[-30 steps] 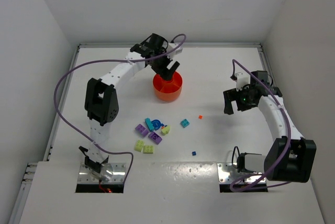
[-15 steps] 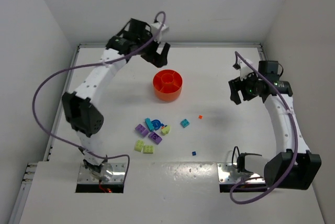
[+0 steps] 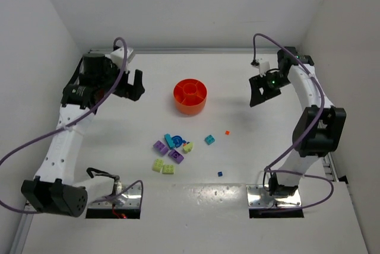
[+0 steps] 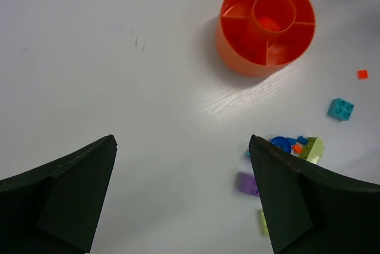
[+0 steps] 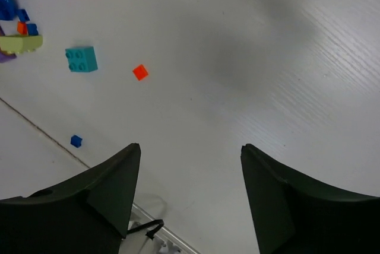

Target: Sort the legos into containers by color

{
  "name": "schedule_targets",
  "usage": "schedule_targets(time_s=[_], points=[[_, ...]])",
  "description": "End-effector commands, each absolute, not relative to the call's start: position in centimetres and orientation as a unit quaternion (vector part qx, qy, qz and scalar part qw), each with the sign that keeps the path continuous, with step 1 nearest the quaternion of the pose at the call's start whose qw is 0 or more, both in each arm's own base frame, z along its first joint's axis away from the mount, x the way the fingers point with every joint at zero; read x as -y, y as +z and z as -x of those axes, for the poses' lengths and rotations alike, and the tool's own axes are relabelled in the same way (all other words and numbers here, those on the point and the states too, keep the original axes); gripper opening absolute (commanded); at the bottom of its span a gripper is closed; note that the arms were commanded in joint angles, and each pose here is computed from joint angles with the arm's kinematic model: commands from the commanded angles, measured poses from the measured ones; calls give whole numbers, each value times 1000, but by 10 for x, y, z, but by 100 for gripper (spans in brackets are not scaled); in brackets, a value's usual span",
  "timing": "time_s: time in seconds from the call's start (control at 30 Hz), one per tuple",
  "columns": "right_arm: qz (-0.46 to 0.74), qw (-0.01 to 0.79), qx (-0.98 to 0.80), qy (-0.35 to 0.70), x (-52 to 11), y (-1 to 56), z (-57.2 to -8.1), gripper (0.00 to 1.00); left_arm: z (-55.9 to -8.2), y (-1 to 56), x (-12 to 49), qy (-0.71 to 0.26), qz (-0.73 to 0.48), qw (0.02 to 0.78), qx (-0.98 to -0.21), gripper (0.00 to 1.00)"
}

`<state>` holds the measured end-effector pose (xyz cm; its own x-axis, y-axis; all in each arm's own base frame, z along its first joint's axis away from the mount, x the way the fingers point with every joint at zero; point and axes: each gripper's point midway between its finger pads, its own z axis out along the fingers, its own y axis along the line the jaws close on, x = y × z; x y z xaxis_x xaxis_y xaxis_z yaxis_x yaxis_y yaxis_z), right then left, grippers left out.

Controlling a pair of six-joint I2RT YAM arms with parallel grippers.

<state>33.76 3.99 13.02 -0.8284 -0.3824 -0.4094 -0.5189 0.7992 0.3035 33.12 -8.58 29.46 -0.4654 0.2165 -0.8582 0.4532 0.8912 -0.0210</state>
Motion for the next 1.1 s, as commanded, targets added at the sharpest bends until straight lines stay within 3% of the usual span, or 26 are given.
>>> schedule_targets(time_s=[0.0, 0.1, 0.23, 0.43, 0.63, 1.07], points=[[275, 204, -922, 183, -52, 161, -345, 71, -322, 315, 65, -92, -155, 538, -824, 100], [316, 177, -921, 147, -55, 150, -344, 76, -313, 293, 55, -81, -149, 517, -839, 100], [414, 135, -896, 90, -76, 124, -328, 76, -309, 262, 38, -65, -124, 468, -873, 100], [498, 107, -859, 58, -116, 100, -304, 70, -303, 255, 41, -117, -129, 462, -869, 100], [517, 38, -854, 46, -133, 62, -282, 65, -301, 251, 48, -148, -135, 455, -867, 100], [484, 40, -874, -16, -151, 21, -272, 60, -301, 253, 45, -171, -136, 458, -862, 100]])
